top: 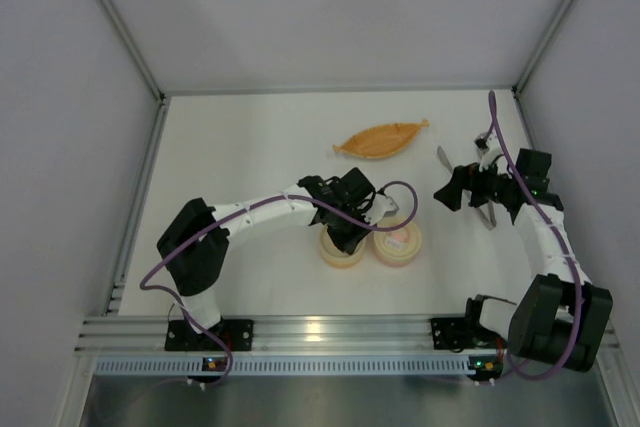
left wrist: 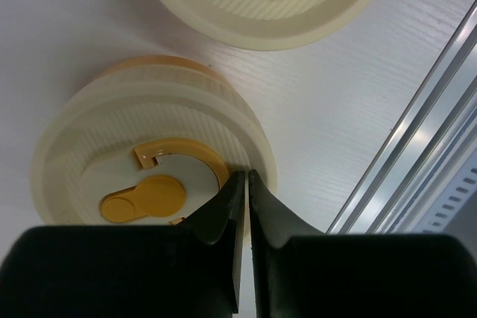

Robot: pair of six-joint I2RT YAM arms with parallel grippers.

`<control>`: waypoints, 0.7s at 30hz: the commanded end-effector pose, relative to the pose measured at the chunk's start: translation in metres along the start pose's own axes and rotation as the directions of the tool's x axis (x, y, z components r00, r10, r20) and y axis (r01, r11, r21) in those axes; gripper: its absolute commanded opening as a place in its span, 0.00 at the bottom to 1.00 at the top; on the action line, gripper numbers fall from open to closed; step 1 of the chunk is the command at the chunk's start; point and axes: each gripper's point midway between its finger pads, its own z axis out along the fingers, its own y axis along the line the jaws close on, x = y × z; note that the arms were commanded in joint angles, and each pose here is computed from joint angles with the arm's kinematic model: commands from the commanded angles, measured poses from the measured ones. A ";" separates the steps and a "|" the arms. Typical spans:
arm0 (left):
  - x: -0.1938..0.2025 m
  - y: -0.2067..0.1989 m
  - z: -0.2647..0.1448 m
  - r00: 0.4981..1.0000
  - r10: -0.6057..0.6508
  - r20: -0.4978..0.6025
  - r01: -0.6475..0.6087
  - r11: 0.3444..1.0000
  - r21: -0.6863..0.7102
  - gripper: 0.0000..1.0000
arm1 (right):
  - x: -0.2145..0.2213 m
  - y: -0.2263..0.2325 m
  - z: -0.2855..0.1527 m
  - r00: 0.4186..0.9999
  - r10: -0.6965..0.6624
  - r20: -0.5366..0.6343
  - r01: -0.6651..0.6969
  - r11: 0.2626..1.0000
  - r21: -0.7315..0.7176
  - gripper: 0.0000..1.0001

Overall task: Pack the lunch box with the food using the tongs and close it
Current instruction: Screw the box lid onto the packing box.

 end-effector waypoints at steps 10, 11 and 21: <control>0.001 -0.006 -0.002 0.998 0.056 -0.003 -0.056 0.998 0.021 0.23 | -0.018 0.009 -0.002 0.996 -0.074 0.046 0.077 0.996 -0.048 0.99; -0.008 -0.011 -0.015 0.997 0.076 0.033 -0.077 0.997 0.029 0.24 | -0.019 0.010 -0.002 0.996 -0.075 0.049 0.077 0.996 -0.051 0.99; -0.065 0.022 -0.119 0.949 -0.073 0.306 0.054 0.996 0.070 0.67 | -0.022 0.017 -0.005 0.996 -0.080 0.048 0.084 0.993 -0.081 0.99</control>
